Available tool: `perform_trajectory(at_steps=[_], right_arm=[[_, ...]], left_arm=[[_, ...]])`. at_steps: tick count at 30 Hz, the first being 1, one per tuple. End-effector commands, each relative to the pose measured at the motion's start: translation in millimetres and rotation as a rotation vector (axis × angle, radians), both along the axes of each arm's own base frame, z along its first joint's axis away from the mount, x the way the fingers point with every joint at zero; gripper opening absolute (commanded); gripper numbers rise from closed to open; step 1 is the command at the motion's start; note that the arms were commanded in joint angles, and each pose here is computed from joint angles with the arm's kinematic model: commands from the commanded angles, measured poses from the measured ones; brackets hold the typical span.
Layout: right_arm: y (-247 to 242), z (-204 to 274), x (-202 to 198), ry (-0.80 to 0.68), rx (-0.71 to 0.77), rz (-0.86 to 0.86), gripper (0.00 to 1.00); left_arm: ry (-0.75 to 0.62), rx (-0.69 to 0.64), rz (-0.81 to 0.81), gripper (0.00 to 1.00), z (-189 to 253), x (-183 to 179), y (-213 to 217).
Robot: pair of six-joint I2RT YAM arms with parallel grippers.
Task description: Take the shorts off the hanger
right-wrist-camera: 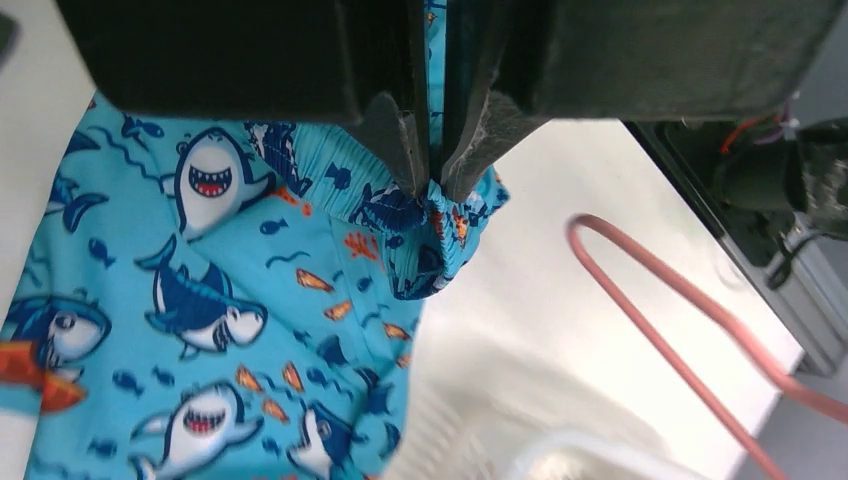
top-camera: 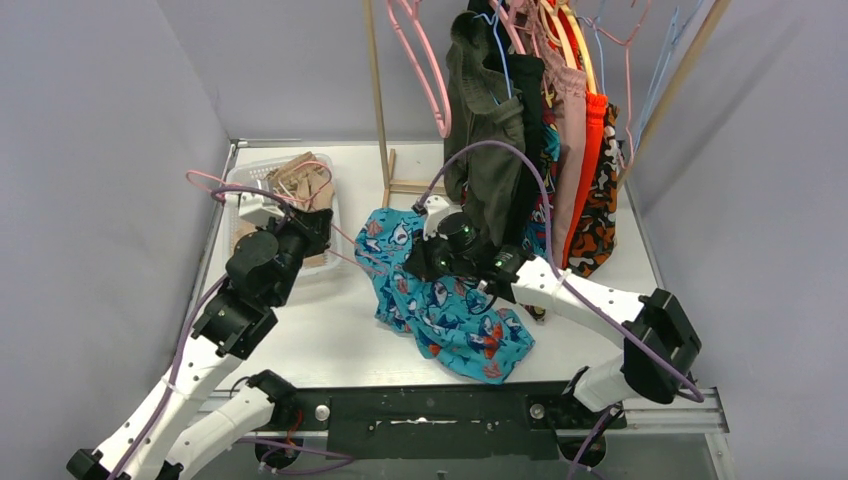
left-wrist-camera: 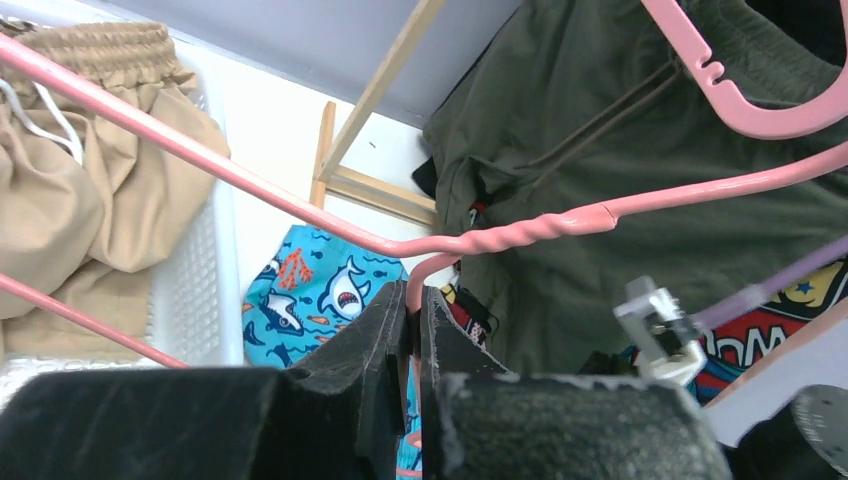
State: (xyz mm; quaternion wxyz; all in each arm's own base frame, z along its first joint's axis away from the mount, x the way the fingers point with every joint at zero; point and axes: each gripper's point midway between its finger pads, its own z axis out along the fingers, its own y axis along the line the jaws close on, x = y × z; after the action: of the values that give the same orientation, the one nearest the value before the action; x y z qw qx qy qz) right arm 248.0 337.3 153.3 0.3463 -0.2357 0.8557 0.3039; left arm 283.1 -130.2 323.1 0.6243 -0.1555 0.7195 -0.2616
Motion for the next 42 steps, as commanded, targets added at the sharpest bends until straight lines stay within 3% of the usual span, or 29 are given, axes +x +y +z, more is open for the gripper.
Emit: perform_trajectory(at_steps=[1,4,6,8,11,15,19,21,29,32,36,42], right_arm=[[19.0,102.7,26.7,-0.308,0.217,-0.038,0.0],[3.2,108.7,27.2,-0.393,0.288,-0.1,0.0],[-14.2,81.8,32.6,-0.387,0.269,-0.185,0.0],[-36.7,31.7,38.6,-0.262,0.15,-0.271,0.0],[-42.6,-21.8,17.0,-0.073,0.044,-0.226,0.01],[-36.7,-43.3,-15.2,0.037,0.086,-0.177,0.11],[-39.9,-16.6,-15.0,-0.018,0.104,-0.195,0.41],[-43.8,1.2,-9.3,-0.077,0.096,-0.209,0.5],[-65.6,55.7,1.2,-0.288,0.195,-0.275,0.61],[-75.2,64.3,-3.4,-0.325,0.263,-0.301,0.68],[-89.4,60.0,-12.7,-0.358,0.328,-0.322,0.73],[-100.3,81.7,-26.2,-0.451,0.478,-0.306,0.74]], left_arm=[[-0.052,-0.012,0.064,0.0,25.6,-5.2,18.0],[-0.046,-0.034,0.067,0.0,24.9,-7.9,19.1],[-0.045,-0.044,0.068,0.0,23.4,-8.1,19.3],[-0.047,-0.051,0.059,0.0,23.4,-8.2,17.4],[-0.047,-0.053,0.019,0.0,24.2,-7.7,8.9],[-0.034,-0.081,-0.051,0.0,18.5,-7.0,-7.0],[-0.021,-0.141,-0.093,0.0,13.4,-5.1,-19.8],[-0.018,-0.151,-0.107,0.0,12.9,-4.1,-23.7],[-0.015,-0.181,-0.154,0.0,9.4,-7.9,-32.3],[-0.071,-0.156,-0.303,0.0,18.6,-14.7,-56.3],[-0.036,-0.178,-0.421,0.0,15.5,-18.8,-80.9],[0.055,-0.373,-0.398,0.0,1.4,-14.8,-88.8]])
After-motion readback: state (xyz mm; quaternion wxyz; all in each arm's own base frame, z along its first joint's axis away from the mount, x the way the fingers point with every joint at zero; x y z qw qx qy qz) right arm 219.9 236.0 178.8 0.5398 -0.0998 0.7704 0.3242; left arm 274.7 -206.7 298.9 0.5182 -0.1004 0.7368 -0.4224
